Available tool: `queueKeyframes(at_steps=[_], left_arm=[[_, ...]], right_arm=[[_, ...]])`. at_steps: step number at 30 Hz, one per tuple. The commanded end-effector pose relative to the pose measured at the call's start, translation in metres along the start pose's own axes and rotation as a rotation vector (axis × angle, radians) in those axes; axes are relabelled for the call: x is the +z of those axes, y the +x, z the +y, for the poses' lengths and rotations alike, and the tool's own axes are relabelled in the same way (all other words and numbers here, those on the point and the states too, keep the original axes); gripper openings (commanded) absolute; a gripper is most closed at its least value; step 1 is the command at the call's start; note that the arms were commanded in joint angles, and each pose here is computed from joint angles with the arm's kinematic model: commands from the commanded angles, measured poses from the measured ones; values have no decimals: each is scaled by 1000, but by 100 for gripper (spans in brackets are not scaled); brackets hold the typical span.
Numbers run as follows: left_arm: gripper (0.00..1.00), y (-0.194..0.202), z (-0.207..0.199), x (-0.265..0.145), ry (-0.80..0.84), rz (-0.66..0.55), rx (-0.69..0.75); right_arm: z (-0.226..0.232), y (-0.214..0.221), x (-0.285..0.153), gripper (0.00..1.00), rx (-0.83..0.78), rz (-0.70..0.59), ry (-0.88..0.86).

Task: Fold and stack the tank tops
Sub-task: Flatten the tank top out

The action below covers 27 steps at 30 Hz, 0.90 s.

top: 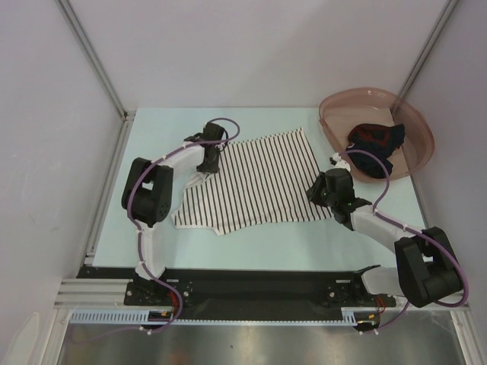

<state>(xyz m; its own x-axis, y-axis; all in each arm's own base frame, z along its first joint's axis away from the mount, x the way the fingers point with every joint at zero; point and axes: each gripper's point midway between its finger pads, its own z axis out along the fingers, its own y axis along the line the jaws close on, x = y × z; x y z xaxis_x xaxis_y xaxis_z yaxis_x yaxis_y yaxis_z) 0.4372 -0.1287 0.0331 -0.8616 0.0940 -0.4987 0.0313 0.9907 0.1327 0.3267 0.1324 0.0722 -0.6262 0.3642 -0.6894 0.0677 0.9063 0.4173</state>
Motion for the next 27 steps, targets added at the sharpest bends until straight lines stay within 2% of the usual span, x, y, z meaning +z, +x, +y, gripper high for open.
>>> queueKeyframes(at_steps=[1,4,5,8,13,19,22,23,24,25,27], left_arm=[[32,-16,3,-2,-25,-24,17],[21,-12,7,-1,-50,-13,24],[14,-13,10,-2,-55,-15,18],[0,-16,18,-5,-82,-32,-8],[0,-32,32,-16,-75,-87,-87],[0,-50,79,-18,-28,-123,-273],[1,-55,83,-21,38,-136,-325],[8,-56,79,-23,61,-143,-314],[21,-60,73,-29,96,-160,-310],[43,-49,65,-28,117,-145,-296],[59,-46,56,-38,136,-186,-261]], right_arm=[[6,-13,1,28,-5,-59,-18],[5,-10,3,26,-2,-49,-13],[4,-9,3,25,1,-48,-12],[5,-9,5,24,3,-46,-15],[1,4,12,22,16,-2,-6],[-9,17,22,17,59,53,21],[-10,17,23,17,71,59,21],[-10,18,23,17,71,61,19],[-11,18,23,17,73,59,21],[-9,18,23,18,74,60,17],[-9,16,23,18,76,57,12]])
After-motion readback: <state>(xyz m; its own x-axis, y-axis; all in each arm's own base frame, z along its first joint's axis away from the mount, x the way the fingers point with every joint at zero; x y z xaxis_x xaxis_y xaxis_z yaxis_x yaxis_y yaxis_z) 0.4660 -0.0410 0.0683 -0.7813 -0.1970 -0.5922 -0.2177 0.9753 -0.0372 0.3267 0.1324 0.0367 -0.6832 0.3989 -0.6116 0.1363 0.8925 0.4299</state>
